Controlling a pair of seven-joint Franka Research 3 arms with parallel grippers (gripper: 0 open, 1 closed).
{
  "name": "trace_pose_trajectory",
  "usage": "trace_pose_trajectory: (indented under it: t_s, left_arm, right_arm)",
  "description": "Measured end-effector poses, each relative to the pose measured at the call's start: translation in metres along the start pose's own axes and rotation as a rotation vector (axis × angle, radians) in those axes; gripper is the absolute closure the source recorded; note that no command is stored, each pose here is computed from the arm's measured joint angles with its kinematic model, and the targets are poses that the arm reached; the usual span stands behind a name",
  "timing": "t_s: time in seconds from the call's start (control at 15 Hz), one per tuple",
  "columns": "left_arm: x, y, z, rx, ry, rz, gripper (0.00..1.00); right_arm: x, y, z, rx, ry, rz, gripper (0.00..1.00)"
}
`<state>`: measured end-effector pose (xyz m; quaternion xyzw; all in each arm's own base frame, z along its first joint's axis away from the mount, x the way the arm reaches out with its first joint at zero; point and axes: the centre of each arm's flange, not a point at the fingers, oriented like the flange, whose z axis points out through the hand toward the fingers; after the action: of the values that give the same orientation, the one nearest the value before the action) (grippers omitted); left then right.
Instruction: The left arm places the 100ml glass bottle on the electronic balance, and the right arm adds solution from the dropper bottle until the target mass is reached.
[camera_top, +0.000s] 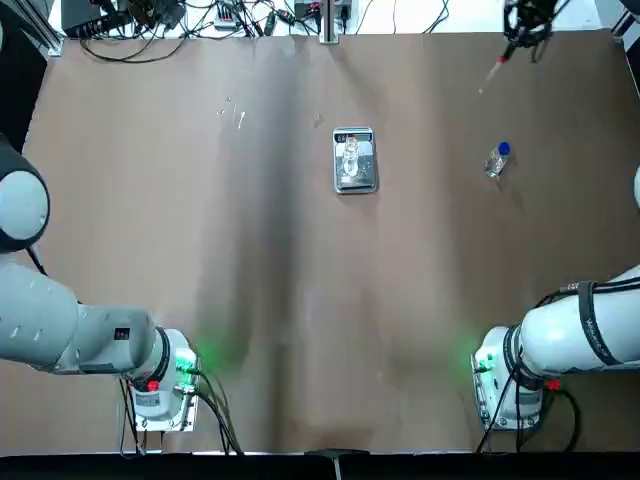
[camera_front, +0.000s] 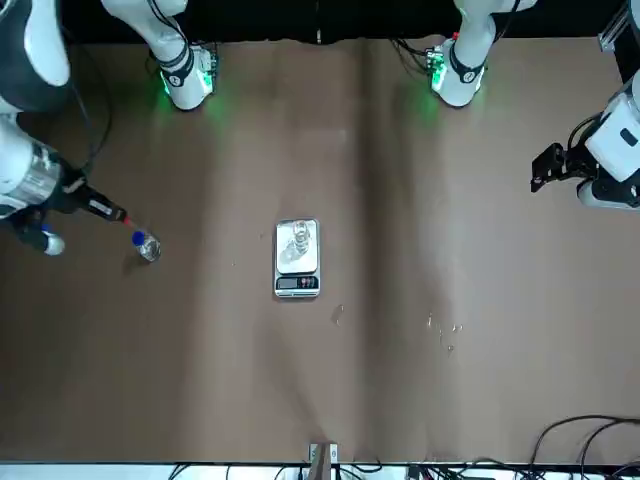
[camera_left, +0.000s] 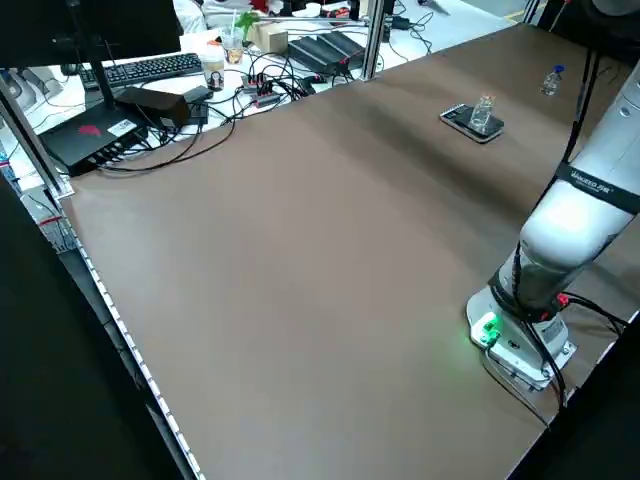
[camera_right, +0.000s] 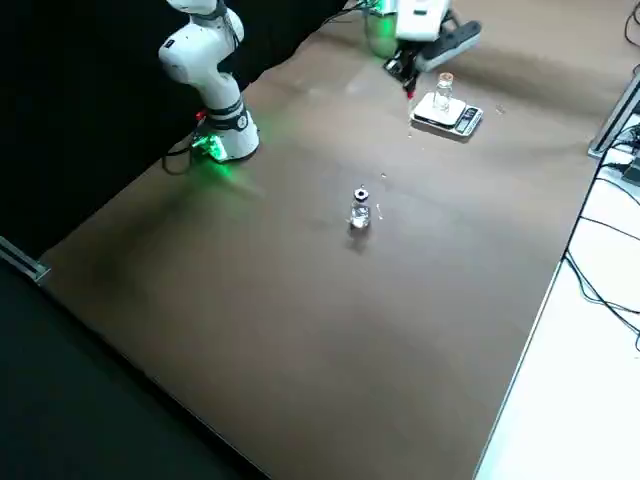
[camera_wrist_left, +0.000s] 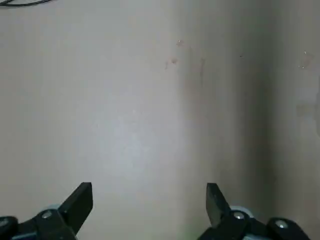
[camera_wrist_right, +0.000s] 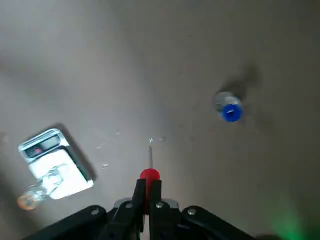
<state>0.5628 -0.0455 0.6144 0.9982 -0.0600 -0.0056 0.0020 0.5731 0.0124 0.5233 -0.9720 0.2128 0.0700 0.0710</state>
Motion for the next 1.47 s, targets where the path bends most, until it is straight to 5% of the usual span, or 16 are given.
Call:
trace_pose_trajectory:
  t_s: [0.8, 1.47]
  left_arm:
    - [0.001, 0.000, -0.001, 0.000, 0.009, -0.017, 0.00]
    - [0.001, 0.000, -0.001, 0.000, 0.009, -0.018, 0.00]
  right_arm:
    - [0.011, 0.122, 0.092, -0.058, -0.024, -0.132, 0.94]
    - [0.014, 0.127, 0.101, -0.053, 0.018, -0.155, 0.94]
